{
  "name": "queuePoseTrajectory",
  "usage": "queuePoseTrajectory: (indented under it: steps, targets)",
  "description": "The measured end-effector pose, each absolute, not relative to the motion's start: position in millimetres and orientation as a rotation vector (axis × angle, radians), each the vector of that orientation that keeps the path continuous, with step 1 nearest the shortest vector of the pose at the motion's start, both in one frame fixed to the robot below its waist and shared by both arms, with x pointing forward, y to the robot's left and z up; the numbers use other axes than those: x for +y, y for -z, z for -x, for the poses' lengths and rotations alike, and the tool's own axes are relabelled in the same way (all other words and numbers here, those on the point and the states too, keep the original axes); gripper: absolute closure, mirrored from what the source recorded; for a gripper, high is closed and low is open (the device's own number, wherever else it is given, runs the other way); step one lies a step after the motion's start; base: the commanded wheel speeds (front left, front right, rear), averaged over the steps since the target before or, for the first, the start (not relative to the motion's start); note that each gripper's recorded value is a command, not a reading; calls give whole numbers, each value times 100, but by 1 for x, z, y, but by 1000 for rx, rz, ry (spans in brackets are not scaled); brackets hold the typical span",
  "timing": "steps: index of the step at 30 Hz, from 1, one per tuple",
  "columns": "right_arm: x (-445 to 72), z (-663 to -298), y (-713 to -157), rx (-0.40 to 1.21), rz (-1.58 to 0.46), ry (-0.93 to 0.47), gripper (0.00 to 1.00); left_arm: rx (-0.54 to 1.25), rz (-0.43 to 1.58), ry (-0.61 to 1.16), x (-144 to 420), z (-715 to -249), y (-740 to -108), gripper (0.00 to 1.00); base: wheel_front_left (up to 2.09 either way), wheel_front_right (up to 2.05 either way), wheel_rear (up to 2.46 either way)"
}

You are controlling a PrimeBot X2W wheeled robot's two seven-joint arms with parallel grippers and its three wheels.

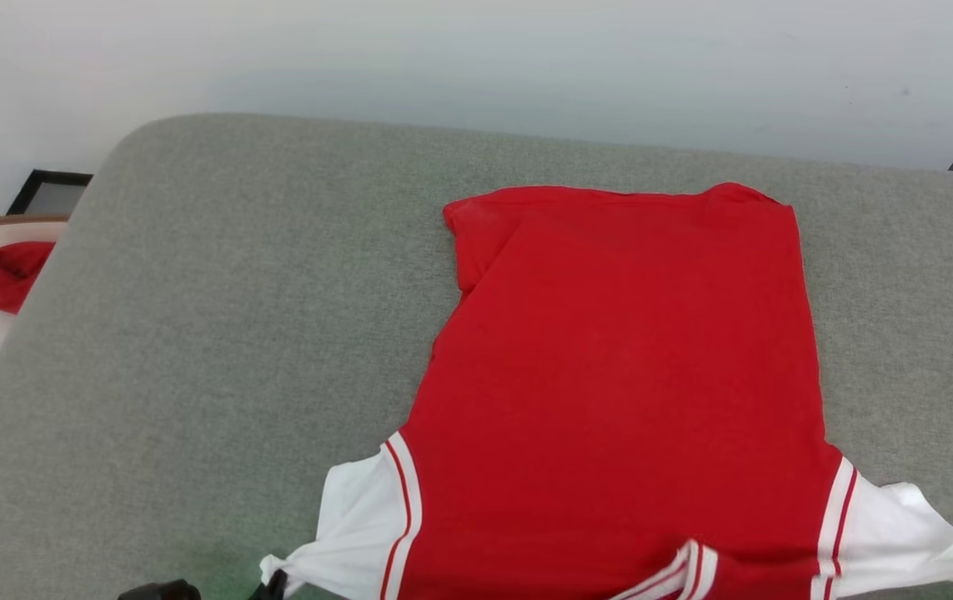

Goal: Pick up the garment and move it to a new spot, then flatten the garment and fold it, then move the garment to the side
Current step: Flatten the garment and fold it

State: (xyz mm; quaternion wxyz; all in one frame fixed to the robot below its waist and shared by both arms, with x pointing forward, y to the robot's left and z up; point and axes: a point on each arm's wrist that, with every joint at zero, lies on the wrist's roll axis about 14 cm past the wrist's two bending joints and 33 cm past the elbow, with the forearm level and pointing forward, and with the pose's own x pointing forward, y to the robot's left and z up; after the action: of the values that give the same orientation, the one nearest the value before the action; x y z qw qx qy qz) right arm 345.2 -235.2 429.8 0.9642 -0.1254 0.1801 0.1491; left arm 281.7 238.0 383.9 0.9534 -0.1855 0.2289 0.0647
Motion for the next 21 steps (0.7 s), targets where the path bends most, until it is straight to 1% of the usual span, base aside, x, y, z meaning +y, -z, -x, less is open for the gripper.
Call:
queuePoseTrajectory:
  steps: [7,8,10,13,14,15,21]
  targets:
    - [-226,-342,-426,397,238,-325,100,444,384,-119,235,-290,-383,100,0,0,0]
    - [-226,-342,-425,402,238,-326,97,445,384,-121,235,-290,-382,100,0,0,0]
    - [-224,-341,-425,416,231,-332,73,441,381,-111,233,-293,-382,100,0,0,0]
    - [-223,-340,-425,432,215,-332,53,438,389,-105,230,-296,-381,100,0,0,0]
    - [-223,-339,-425,439,209,-331,8,440,392,-102,229,-296,-380,100,0,0,0]
    - [-223,-339,-424,449,201,-328,0,441,395,-100,228,-297,-379,100,0,0,0]
    - [-214,-344,-437,443,152,-337,0,442,400,-85,222,-303,-377,100,0,0,0]
